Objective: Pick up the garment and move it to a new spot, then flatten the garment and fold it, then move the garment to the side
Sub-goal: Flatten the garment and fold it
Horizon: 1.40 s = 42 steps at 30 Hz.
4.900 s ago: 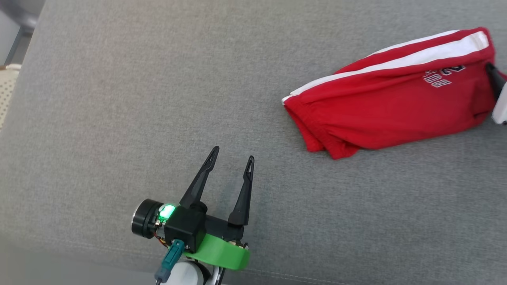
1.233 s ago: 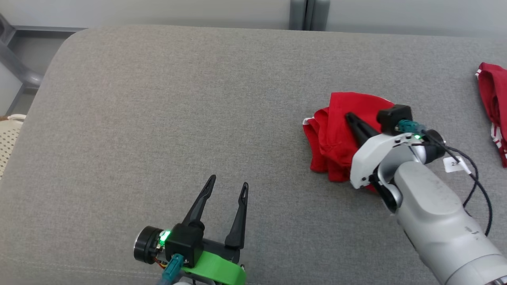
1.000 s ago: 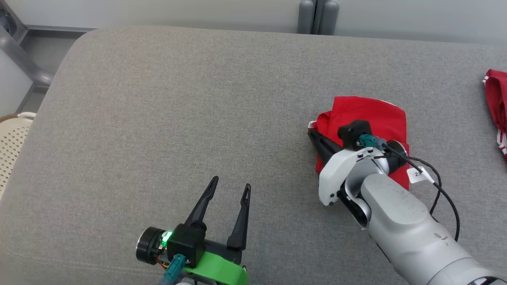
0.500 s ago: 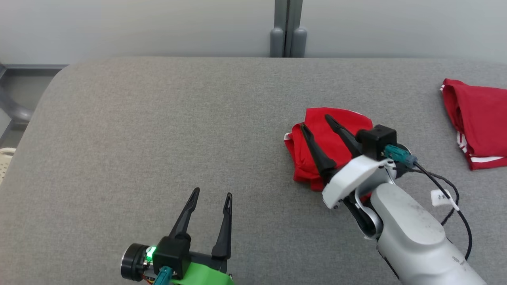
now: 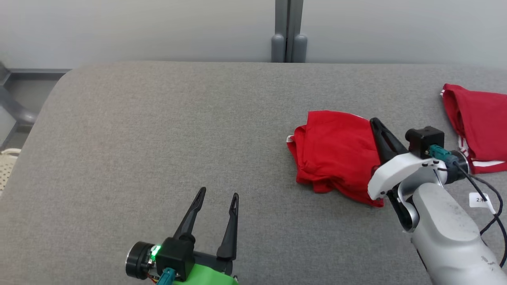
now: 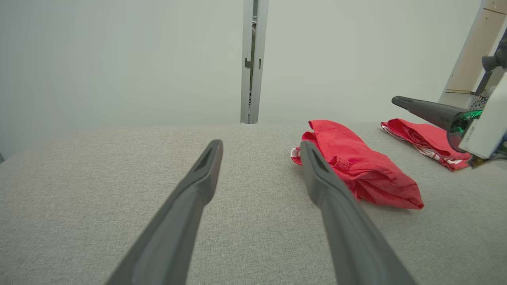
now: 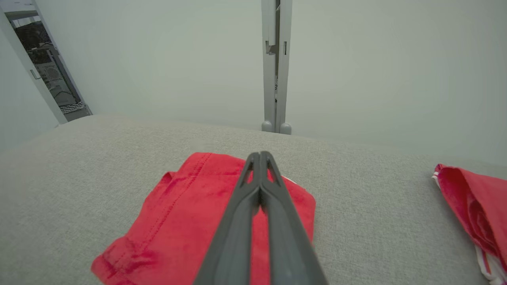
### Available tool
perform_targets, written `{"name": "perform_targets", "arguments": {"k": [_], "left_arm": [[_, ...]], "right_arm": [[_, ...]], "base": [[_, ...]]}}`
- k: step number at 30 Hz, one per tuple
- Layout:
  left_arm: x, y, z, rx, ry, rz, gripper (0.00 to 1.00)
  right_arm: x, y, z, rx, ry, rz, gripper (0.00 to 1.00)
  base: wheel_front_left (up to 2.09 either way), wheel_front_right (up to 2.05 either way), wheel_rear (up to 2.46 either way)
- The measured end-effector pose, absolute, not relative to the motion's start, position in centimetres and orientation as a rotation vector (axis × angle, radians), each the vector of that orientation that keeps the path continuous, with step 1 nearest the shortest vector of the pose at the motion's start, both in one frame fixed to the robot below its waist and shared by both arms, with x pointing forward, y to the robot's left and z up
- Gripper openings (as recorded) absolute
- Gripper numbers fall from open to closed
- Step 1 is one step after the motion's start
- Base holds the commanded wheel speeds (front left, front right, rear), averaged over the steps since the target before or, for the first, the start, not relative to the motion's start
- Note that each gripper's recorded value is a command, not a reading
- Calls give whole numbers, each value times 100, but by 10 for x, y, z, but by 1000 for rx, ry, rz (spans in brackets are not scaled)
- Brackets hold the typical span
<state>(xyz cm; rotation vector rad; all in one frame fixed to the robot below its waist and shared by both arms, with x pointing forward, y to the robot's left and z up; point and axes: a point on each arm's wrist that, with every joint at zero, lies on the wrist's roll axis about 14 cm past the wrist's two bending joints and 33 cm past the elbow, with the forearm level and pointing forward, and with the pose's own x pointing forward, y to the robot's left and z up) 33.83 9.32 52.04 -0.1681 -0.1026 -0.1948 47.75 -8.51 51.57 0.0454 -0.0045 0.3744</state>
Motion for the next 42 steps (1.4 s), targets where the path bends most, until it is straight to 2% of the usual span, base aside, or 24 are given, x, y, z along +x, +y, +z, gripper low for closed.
{"name": "perform_targets", "arguments": {"k": [8,19,24,29,30,31,32,33,42], "left_arm": [[344,112,512,-182,-73,-123,100],[346,135,495,-181,-15,-30,100],[347,141,489,-175,3,-9,100],[350,140,489,-166,2,-16,100],[351,140,490,-164,-1,-18,100],[352,139,490,-160,-4,-22,100],[353,139,491,-158,-8,-25,100],[353,138,493,-155,-13,-30,100],[355,135,505,-127,-62,-55,100]], "right_arm": [[507,-49,480,-45,104,459,0],[490,16,403,-58,308,623,0],[487,34,396,-42,324,659,0],[484,51,421,37,251,684,0],[483,53,428,66,229,682,5],[483,51,436,96,208,669,38],[482,48,441,110,192,662,60],[480,45,447,123,172,657,100],[451,-12,498,229,7,526,100]], "base": [[0,0,0],[0,0,0],[0,0,0],[0,0,0],[0,0,0],[0,0,0],[0,0,0],[0,0,0],[0,0,0]]}}
